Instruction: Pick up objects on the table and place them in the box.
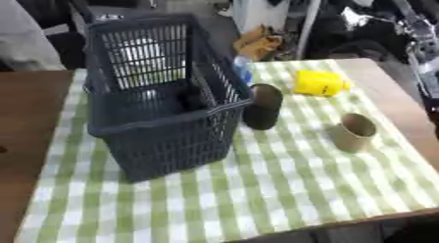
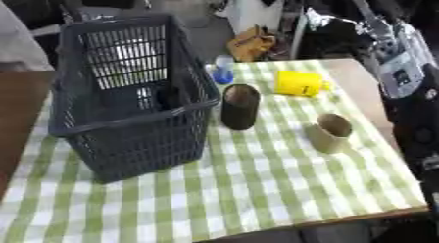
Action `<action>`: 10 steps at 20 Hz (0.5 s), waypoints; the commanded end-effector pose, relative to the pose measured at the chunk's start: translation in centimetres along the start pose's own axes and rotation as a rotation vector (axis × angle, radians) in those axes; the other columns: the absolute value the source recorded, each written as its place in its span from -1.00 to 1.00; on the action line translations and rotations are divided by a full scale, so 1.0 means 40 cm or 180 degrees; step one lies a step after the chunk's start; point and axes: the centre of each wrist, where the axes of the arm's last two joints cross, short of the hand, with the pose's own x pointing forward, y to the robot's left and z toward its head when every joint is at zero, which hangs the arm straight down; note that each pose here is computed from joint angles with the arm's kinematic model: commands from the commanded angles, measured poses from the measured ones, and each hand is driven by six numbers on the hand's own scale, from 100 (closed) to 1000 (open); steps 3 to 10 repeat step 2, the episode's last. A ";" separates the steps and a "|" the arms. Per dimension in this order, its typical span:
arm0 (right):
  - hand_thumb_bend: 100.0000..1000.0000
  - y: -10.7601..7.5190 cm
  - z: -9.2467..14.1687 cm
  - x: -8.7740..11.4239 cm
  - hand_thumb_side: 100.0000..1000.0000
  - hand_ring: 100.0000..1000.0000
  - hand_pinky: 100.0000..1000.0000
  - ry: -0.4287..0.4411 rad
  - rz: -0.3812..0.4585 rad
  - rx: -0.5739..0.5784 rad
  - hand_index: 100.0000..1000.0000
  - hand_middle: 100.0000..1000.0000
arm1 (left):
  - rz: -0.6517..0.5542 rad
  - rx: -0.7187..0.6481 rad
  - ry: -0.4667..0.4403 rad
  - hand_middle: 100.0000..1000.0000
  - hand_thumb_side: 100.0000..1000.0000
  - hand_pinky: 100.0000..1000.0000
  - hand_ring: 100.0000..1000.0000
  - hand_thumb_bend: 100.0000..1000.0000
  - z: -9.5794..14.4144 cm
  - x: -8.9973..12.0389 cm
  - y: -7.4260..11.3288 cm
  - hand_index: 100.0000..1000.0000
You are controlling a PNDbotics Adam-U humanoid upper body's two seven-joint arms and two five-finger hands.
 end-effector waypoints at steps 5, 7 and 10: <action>-0.94 -0.035 0.014 -0.027 -0.27 0.37 0.18 0.0067 0.0117 0.0005 0.76 0.52 | -0.0017 0.0005 -0.0120 0.43 0.78 -0.37 0.58 -0.14 -0.016 0.020 0.007 0.55; -0.94 -0.035 0.014 -0.027 -0.27 0.37 0.18 0.0067 0.0117 0.0005 0.76 0.52 | -0.0017 0.0005 -0.0120 0.43 0.78 -0.37 0.58 -0.14 -0.016 0.020 0.007 0.55; -0.94 -0.035 0.014 -0.027 -0.27 0.37 0.18 0.0067 0.0117 0.0005 0.76 0.52 | -0.0017 0.0005 -0.0120 0.43 0.78 -0.37 0.58 -0.14 -0.016 0.020 0.007 0.55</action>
